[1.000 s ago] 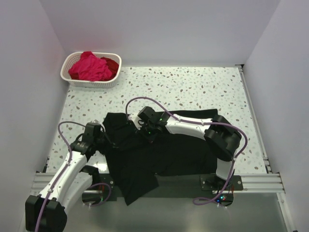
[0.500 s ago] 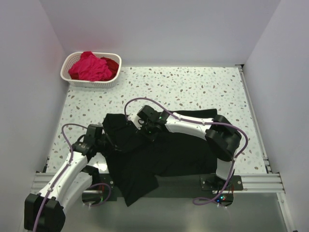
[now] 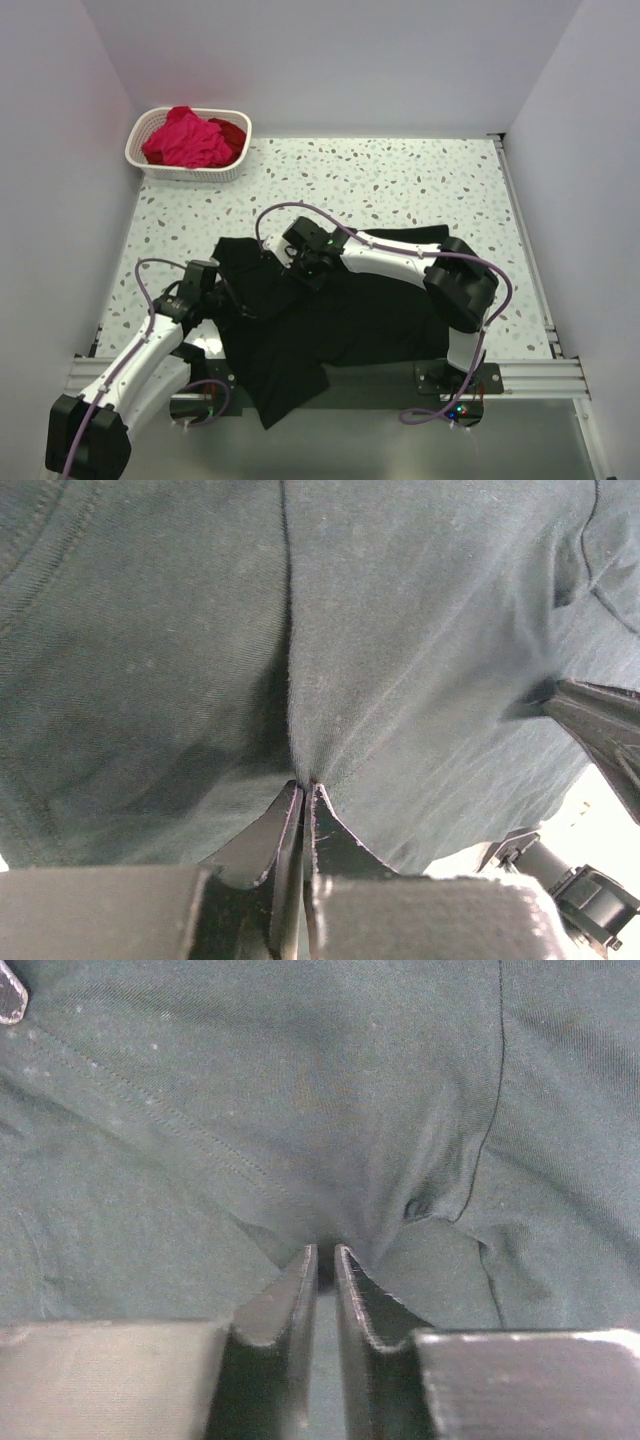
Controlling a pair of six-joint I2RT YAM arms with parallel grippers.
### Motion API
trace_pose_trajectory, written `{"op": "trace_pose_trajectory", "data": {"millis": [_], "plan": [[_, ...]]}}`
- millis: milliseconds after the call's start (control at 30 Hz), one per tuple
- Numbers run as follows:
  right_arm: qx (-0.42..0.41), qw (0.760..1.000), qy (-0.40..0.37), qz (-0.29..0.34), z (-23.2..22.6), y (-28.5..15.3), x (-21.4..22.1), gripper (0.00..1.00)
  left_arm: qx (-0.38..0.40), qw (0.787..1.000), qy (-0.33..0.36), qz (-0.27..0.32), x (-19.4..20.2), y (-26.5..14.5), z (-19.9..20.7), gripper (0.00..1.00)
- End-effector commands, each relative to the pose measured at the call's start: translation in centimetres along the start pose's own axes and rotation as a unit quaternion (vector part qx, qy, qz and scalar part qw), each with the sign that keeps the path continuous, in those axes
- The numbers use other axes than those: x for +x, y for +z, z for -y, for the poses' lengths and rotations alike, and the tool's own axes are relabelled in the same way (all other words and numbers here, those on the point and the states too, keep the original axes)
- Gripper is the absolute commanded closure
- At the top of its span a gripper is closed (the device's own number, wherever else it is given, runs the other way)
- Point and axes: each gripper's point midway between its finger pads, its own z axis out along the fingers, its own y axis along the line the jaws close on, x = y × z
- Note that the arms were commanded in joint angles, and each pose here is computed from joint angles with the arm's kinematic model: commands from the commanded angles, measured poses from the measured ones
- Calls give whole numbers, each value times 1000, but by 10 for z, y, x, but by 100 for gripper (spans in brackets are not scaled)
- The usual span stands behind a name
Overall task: Fold and stack the t-shirts
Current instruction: Fold the tshirt
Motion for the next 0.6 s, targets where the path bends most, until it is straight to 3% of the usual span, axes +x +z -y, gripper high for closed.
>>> {"op": "trace_pose_trajectory", "data": {"millis": [0,33,167,267,333,400,500,533,567], "plan": [[-3,1000,-14,13,-1,-8,-13,78,21,1000,1,1,0,-2,10,91],[-5,1000,-13,16,-3,-11,-15,67,25,1000,3,6,-2,-4,12,84],[0,1000,-6,19,-1,-24,-17,48,24,999,10,35,-13,-13,18,71],[37,998,42,39,22,-40,-18,47,23,995,25,96,-39,-24,29,66],[70,991,96,61,55,-55,-14,46,5,985,41,167,-69,-34,33,63],[98,978,159,97,81,-76,-11,45,-23,969,51,241,-102,-48,35,61],[167,936,282,128,138,-110,15,45,-52,945,79,312,-145,-66,46,58],[194,918,319,132,163,-123,31,45,-82,940,88,319,-158,-65,39,51],[232,896,357,128,179,-130,47,45,-87,933,93,336,-171,-68,42,50]]}}
